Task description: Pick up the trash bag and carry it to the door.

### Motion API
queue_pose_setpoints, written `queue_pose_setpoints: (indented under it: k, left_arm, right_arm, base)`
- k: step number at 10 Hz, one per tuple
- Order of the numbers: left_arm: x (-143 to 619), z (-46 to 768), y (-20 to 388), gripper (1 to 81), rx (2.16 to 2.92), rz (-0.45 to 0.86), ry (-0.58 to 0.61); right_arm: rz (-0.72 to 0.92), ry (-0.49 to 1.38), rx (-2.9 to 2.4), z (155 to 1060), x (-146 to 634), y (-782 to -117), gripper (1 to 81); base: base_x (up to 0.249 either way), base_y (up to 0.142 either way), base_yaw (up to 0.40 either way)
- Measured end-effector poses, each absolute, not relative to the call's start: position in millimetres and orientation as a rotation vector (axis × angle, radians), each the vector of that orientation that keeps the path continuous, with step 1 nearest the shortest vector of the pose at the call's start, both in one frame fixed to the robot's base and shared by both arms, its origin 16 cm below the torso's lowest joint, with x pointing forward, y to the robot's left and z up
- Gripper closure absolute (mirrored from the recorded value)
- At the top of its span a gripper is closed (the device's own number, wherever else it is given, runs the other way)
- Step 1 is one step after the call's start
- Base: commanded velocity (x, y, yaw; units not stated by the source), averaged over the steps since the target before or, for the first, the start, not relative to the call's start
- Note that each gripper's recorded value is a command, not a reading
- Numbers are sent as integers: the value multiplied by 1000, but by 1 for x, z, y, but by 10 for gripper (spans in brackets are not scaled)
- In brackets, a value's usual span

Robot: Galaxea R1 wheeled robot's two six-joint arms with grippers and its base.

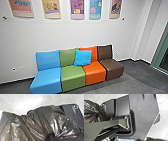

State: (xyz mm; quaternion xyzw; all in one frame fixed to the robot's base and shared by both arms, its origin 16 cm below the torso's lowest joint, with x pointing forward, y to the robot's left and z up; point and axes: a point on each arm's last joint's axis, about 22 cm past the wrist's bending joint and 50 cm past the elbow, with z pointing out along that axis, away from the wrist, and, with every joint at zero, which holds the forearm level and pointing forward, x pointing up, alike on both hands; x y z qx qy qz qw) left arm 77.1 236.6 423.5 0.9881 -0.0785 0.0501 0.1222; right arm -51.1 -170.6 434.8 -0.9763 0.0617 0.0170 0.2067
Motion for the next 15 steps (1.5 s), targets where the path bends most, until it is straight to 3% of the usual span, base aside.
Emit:
queue_pose_setpoints:
  k: [15]
  left_arm:
    - [74,423,234,811,2881,137,-230]
  right_arm:
    - [45,171,-2718,435,-52,-169,10]
  base:
    - [0,0,-166]
